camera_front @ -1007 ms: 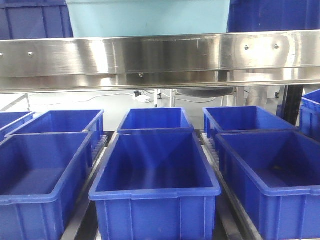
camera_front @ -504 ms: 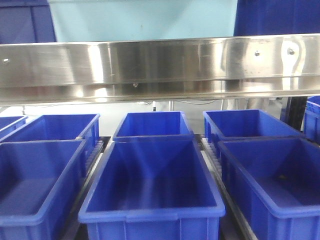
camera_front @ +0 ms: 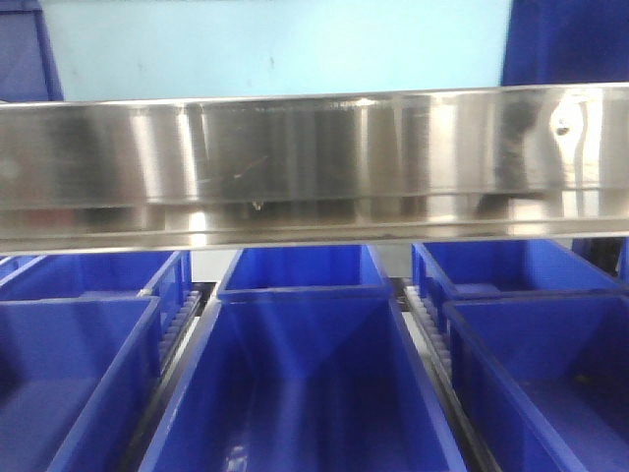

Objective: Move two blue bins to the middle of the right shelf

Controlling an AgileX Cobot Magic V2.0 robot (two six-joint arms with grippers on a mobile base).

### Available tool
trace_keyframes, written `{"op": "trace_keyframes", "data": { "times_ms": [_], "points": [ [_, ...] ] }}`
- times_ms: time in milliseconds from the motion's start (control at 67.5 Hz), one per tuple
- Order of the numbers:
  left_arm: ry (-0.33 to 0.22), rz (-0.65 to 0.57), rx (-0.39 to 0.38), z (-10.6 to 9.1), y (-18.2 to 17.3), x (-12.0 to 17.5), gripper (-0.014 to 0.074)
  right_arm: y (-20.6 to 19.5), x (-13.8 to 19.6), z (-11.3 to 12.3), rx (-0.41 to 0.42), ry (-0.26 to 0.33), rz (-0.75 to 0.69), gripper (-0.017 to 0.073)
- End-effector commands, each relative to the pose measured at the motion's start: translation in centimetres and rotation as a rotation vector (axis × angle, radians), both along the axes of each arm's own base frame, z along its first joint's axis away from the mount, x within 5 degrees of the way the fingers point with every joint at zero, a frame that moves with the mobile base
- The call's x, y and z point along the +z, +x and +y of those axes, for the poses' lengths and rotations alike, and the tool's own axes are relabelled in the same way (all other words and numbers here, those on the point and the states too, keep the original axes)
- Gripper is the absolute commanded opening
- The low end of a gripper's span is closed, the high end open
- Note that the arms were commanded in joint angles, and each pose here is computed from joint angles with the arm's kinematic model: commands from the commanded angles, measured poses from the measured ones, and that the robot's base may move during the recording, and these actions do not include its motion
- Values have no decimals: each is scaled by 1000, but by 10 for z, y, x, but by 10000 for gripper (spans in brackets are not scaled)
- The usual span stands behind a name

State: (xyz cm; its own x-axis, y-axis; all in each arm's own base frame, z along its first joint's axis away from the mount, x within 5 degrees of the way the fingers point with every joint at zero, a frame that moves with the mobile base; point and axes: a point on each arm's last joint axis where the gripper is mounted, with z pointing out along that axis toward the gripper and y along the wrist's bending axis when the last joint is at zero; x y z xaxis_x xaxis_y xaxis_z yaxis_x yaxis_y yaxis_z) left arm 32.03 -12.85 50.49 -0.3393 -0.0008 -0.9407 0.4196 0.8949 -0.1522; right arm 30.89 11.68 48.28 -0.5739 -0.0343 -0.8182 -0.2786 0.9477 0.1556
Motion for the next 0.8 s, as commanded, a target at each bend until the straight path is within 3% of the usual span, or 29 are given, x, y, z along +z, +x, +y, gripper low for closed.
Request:
{"op": "trace_keyframes", "data": {
  "times_ms": [0, 785],
  "points": [
    [-70, -61, 11, 2, -4, 14, -111, -4, 10, -2, 15, -8, -64, -153],
    [-70, -61, 11, 2, -4, 14, -111, -4, 10, -2, 15, -8, -64, -153]
  ]
}}
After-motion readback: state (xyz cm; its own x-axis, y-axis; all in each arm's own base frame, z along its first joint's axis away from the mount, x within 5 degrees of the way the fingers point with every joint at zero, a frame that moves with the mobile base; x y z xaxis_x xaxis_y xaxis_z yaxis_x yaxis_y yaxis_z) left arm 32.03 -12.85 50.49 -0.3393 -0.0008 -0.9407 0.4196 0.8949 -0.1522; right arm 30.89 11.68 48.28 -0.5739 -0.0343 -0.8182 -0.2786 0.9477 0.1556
